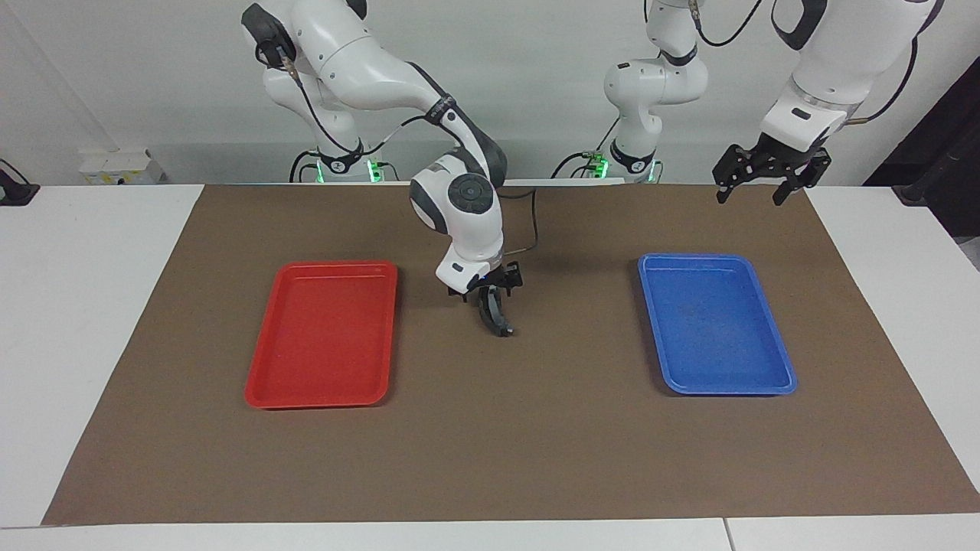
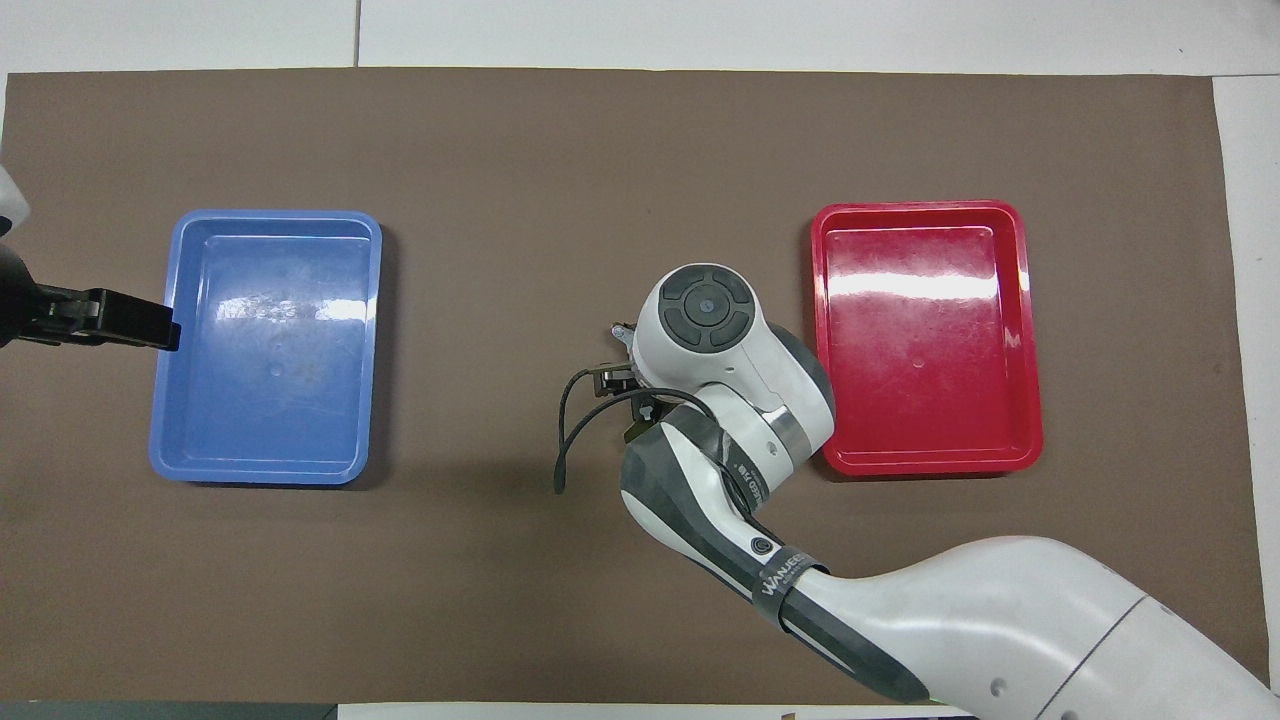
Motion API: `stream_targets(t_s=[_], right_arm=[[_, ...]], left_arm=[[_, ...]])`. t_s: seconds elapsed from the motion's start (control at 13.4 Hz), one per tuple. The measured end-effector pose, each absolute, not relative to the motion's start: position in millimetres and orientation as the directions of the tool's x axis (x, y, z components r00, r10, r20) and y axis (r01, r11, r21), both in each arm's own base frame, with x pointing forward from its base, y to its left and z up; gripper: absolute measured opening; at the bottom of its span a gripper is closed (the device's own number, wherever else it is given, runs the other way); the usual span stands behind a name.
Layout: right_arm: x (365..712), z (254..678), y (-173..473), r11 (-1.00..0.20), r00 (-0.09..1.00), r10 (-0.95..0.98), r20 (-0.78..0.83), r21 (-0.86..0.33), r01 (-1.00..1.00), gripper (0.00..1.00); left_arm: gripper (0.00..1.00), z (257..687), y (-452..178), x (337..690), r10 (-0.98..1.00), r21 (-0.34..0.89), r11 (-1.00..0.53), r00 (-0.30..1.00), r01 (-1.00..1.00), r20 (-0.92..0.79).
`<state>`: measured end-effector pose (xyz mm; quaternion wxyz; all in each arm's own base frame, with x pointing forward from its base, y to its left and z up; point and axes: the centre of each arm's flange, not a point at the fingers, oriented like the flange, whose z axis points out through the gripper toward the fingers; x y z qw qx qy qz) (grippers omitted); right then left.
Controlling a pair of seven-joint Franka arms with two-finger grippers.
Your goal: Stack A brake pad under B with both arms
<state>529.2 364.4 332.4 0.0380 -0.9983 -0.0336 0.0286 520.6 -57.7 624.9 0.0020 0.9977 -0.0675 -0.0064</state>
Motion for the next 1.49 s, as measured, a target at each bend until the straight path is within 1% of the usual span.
stream_targets(t_s=[0.07,0.22,0.45,0.67,0.82,1.19,1.34,1.49], right_arm=[[531,348,357,-0.996,0.997,0.060,-0.049,-0.064,0.057,1.00],[542,385,320,-1.000,0.999,0.008,-0.045,-0.018,0.007,1.00],[564,437,231,-0.998,0.998,-0.019,-0.057,0.057,-0.016,1.00],[577,473,135,-0.999,0.995,-0.030,-0.099,0.041,-0.026,1.00],[573,494,88,-0.999,0.991,-0.025,-0.130,0.032,-0.021,1.00],[538,572,32,-0.996,0.984,-0.081,-0.159,0.037,-0.076,1.00],[532,585,20,-0.996,0.984,-0.091,-0.150,0.034,-0.087,1.00],[534,583,2,-0.996,0.984,-0.092,-0.152,0.030,-0.088,1.00]], left_arm=[[1.00,625,-58,521,-0.135,0.005,-0.991,0.991,-0.135,-0.013],[1.00,625,-58,521,-0.135,0.005,-0.991,0.991,-0.135,-0.013],[1.00,625,-58,521,-0.135,0.005,-0.991,0.991,-0.135,-0.013],[1.00,625,-59,520,-0.137,0.005,-0.991,0.991,-0.137,-0.013],[1.00,625,-59,520,-0.138,0.005,-0.990,0.990,-0.138,-0.013],[1.00,624,-62,520,-0.142,0.005,-0.990,0.990,-0.142,-0.014],[1.00,624,-62,520,-0.142,0.005,-0.990,0.990,-0.142,-0.014],[1.00,624,-62,520,-0.142,0.005,-0.990,0.990,-0.142,-0.014]])
